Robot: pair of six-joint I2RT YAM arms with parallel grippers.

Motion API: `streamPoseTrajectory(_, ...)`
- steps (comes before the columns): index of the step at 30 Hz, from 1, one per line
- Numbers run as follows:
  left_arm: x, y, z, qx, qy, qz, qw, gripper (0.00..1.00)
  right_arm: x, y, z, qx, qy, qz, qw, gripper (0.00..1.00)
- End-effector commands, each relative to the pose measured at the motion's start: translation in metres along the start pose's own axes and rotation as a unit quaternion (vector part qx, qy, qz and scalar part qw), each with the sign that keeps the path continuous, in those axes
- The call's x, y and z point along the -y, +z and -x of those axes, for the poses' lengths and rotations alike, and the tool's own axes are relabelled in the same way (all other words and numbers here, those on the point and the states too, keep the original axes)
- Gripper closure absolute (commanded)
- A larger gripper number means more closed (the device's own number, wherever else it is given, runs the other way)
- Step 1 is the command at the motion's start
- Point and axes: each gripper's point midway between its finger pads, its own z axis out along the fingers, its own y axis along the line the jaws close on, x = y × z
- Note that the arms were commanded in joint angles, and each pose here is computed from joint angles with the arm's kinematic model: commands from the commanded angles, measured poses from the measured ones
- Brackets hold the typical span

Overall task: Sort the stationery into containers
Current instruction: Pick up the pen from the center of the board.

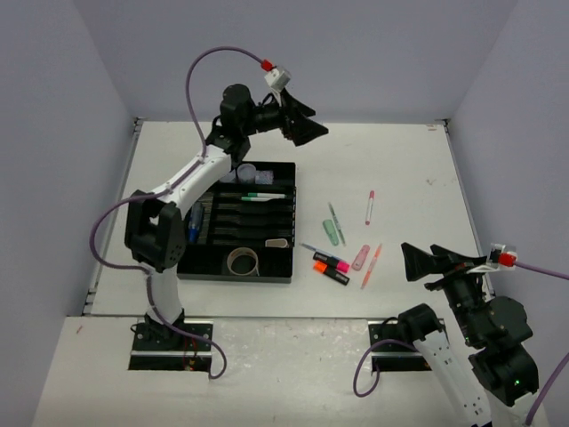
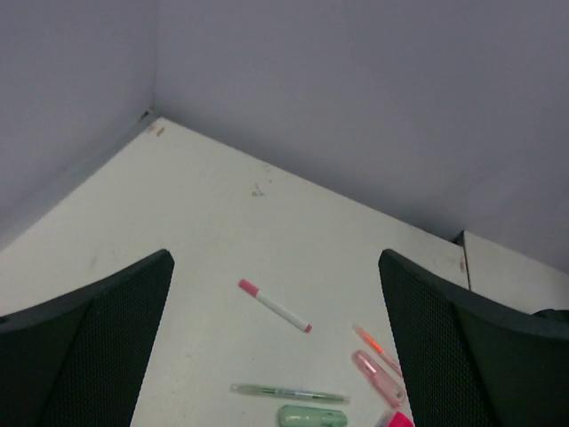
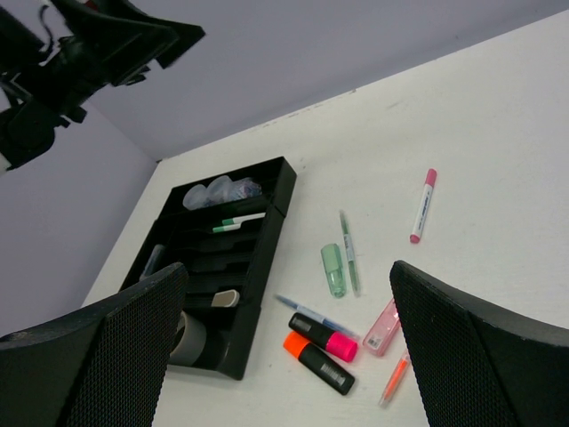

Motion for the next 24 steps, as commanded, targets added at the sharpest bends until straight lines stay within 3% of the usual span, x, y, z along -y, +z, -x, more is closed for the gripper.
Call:
streamPoseTrajectory(1,-0.052,0.048,-0.07,-0.078,-0.054,0.207,0.974,0.0,0.001,-0.005,0.011,0.03,0.005,0.001,1.0,0.01)
streamPoseTrajectory(6,-0.039,0.087,-0.119,-0.107,-0.016,0.318,0.942,0.0,0.003,-0.005,0.011,0.032,0.006,-0.004,0.999,0.01)
streamPoseTrajectory(8,-0.022,0.11,-0.147,-0.134,0.007,0.316,0.939,0.0,0.003,-0.003,0.011,0.028,0.005,-0.007,1.0,0.01)
streamPoseTrajectory(14,-0.022,0.136,-0.223,-0.193,0.009,0.313,0.93,0.03,0.003,-0.005,0.011,0.031,0.007,-0.006,0.999,0.01)
streamPoseTrajectory(16,-0.024,0.137,-0.246,-0.206,0.014,0.322,0.924,0.16,0.003,-0.006,0.012,0.035,0.008,-0.004,0.999,0.01)
streamPoseTrajectory(18,-0.021,0.138,-0.262,-0.214,0.019,0.328,0.92,0.45,0.003,-0.006,0.012,0.034,0.007,-0.004,0.999,0.01)
streamPoseTrajectory(19,-0.024,0.137,-0.27,-0.217,0.021,0.334,0.917,0.53,0.003,-0.006,0.011,0.033,0.007,-0.003,0.999,0.01)
streamPoseTrajectory(24,-0.021,0.141,-0.294,-0.229,0.035,0.328,0.916,0.54,0.001,-0.006,0.011,0.03,0.005,0.0,1.0,0.01)
